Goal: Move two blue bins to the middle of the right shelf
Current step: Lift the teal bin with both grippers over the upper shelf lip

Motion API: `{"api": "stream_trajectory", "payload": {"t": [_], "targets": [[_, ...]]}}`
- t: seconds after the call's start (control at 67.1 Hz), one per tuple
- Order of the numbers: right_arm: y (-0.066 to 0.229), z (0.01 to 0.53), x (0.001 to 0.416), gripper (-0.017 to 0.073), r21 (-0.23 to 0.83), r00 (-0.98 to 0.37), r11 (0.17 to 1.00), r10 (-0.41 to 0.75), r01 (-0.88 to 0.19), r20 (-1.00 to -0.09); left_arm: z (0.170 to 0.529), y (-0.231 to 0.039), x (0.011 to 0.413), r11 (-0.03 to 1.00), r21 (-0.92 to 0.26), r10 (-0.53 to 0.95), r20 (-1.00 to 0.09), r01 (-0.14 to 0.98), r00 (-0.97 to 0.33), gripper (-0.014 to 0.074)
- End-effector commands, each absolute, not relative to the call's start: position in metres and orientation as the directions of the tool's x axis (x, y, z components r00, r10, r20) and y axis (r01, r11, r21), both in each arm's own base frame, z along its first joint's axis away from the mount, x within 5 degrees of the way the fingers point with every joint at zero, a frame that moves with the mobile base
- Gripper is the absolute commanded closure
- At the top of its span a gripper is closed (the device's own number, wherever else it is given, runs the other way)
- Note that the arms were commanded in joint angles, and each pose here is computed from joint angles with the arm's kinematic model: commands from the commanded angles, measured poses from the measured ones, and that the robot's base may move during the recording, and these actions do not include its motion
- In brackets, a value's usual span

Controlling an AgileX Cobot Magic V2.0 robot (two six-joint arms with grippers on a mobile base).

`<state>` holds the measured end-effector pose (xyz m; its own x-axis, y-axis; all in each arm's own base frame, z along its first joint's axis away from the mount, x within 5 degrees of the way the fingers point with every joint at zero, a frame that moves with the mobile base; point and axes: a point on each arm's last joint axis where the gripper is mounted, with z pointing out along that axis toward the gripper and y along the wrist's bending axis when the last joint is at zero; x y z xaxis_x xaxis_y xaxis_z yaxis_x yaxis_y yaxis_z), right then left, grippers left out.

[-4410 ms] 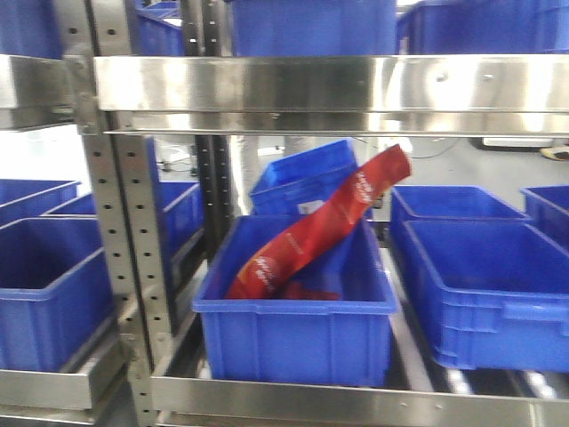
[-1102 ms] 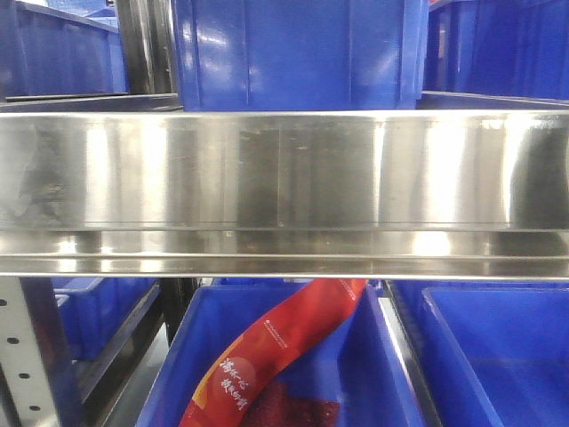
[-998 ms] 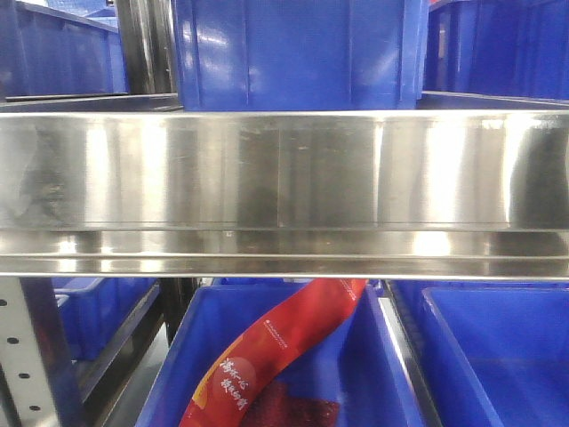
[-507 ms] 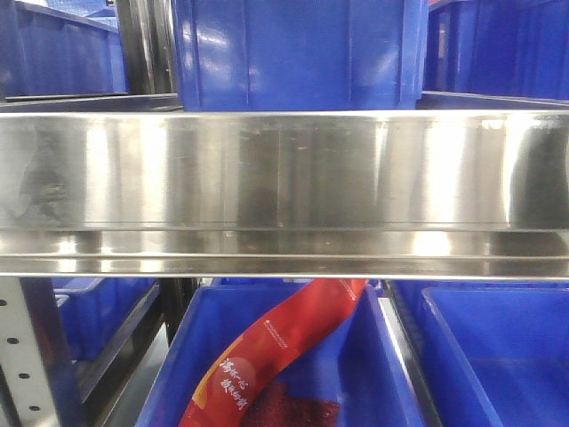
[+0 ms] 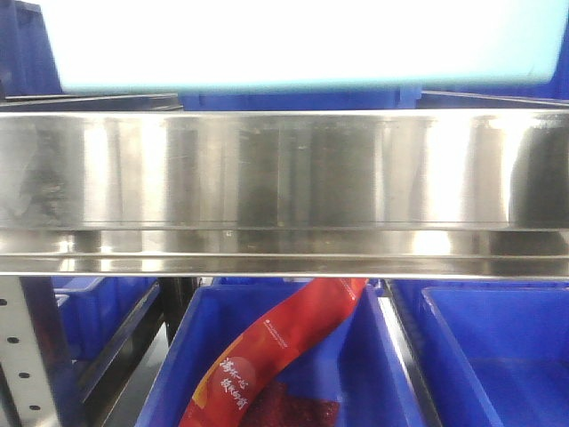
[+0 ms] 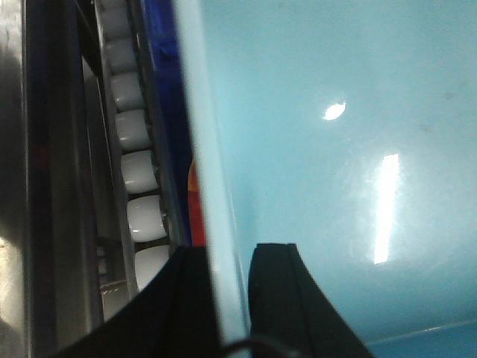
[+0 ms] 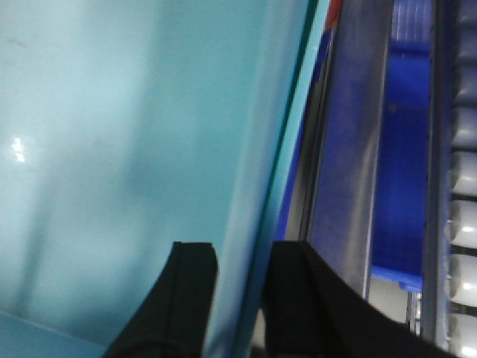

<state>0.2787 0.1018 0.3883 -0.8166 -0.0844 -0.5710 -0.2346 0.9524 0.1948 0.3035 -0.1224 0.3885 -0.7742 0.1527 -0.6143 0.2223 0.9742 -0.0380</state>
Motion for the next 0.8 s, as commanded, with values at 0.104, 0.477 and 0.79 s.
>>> {"api": "stream_trajectory", "payload": {"t": [0.104, 0.477, 0.79], "targets": [[0.104, 0.377, 0.298, 0.0713, 0.171, -0.797, 0.958, -0.085, -0.230, -0.598, 0.384, -0.123, 0.318, 0.975, -0.061, 0.126, -0.645, 0.215, -0.754, 0.0704], [0.107, 0.370, 0.306, 0.0385, 0.170, -0.802, 0.959, -0.085, -0.227, -0.591, 0.366, -0.125, 0.330, 0.977, -0.073, 0.119, -0.598, 0.201, -0.793, 0.0358], [0.104, 0.382, 0.297, 0.0005, 0.173, -0.783, 0.957, -0.079, -0.233, -0.617, 0.381, -0.121, 0.318, 0.976, -0.080, 0.111, -0.618, 0.202, -0.779, -0.0008]]}}
